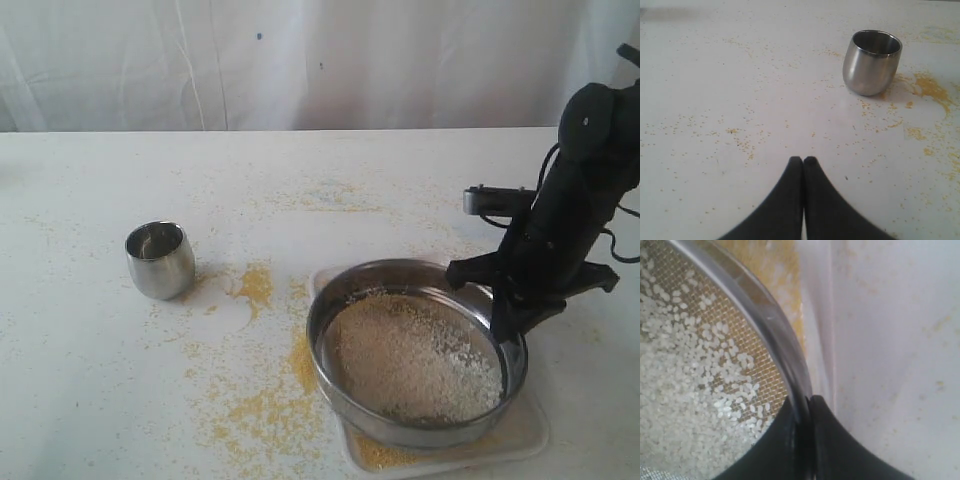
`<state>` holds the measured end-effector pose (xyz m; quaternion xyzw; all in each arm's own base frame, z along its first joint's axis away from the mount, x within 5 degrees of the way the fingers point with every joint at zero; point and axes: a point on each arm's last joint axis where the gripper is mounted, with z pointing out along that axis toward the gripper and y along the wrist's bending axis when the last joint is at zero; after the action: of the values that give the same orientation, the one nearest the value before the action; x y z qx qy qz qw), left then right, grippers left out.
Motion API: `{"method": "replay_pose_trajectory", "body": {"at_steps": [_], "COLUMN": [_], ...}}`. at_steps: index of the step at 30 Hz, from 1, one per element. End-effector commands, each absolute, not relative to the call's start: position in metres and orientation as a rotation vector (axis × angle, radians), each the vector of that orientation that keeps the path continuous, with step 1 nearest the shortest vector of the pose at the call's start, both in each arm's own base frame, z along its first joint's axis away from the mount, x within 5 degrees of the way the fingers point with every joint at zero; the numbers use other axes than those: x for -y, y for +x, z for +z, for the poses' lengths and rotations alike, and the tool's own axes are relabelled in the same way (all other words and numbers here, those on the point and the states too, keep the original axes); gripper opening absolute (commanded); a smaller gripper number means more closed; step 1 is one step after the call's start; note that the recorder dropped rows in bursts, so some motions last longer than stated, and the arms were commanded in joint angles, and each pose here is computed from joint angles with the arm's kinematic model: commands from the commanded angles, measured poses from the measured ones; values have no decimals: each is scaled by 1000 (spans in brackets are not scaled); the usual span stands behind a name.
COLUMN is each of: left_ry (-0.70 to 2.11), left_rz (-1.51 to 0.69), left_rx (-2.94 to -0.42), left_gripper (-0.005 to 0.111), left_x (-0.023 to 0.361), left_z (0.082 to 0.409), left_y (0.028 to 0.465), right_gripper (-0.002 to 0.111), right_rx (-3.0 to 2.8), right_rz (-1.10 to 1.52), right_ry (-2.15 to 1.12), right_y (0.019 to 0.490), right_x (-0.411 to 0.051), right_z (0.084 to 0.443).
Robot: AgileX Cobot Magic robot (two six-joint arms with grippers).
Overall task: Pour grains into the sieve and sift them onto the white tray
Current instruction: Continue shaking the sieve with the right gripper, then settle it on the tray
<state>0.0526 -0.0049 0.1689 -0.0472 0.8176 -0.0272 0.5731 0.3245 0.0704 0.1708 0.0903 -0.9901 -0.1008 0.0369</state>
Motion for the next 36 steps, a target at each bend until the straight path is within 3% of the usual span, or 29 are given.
{"method": "replay_pose_trajectory", "body": {"at_steps": [1,13,24,29,36], "left_ry": [-110,-110,-110,-110,-110], "left_rz": [-78,-78,-78,-78,-78], "left_rx": [-1919,-1919,-1919,-1919,-1919], "left_gripper": [0,0,0,0,0], "left_x": [6,6,6,6,6], "left_z": [167,167,167,167,167], "left_y": [52,52,52,52,52], "right_gripper": [0,0,0,0,0], "right_rx": [3173,3153,3514,3128,3223], "right_rz": [-359,-348,-422,-411,-376], "right_ry": [360,260,298,365,330], "right_y": [335,325,336,311,325], "right_x": [-74,-72,-72,-73,-72], "right_z": [173,162,237,216,212]}}
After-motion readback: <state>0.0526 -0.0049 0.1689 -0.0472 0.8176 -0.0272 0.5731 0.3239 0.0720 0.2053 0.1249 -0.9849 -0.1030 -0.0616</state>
